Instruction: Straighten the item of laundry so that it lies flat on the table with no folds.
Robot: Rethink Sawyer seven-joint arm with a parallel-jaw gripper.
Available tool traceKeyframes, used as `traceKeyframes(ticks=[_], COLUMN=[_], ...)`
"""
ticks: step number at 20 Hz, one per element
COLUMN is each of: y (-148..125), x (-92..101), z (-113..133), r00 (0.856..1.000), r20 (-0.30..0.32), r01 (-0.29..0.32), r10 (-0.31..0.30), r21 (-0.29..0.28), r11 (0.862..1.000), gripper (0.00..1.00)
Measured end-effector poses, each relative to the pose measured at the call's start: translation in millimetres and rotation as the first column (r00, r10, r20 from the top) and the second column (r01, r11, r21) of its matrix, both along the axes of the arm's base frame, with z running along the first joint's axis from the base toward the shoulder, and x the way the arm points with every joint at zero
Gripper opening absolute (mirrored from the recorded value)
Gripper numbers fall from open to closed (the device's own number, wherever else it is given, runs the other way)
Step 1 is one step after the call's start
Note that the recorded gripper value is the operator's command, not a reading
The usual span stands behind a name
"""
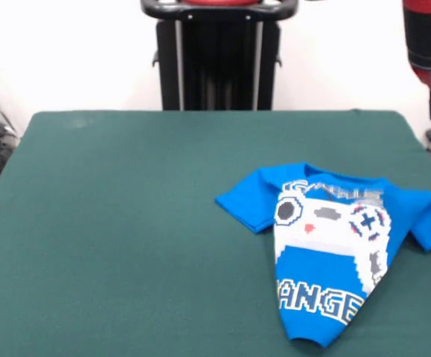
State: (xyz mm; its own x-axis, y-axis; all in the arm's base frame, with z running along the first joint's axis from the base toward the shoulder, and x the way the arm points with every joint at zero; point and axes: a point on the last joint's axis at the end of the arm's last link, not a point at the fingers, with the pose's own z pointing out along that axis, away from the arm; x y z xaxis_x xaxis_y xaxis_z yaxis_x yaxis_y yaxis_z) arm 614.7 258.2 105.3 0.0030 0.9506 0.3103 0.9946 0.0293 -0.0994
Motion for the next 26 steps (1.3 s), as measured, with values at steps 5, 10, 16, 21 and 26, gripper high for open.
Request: traceKeyframes(ticks=[5,10,16,21,26], y=[-5.3,-21.2,-55.1,-84.2,-123.2], x=[1.8,12.5,37.3,59.8,74.6], z=[19.1,52.8,79.5,80.8,59.9], r00=[0.999,0.99,0.965,0.954,0.953], r20=[-0.042,-0.104,-0.085,-0.05,-0.028], r01=[-0.019,-0.106,-0.264,-0.279,-0.257], r10=[0.019,0.099,0.25,0.297,0.3], r21=[0.003,-0.061,-0.361,-0.52,-0.595], r11=[1.0,0.993,0.895,0.808,0.762], gripper=[1.0,1.0,1.0,1.0,1.0])
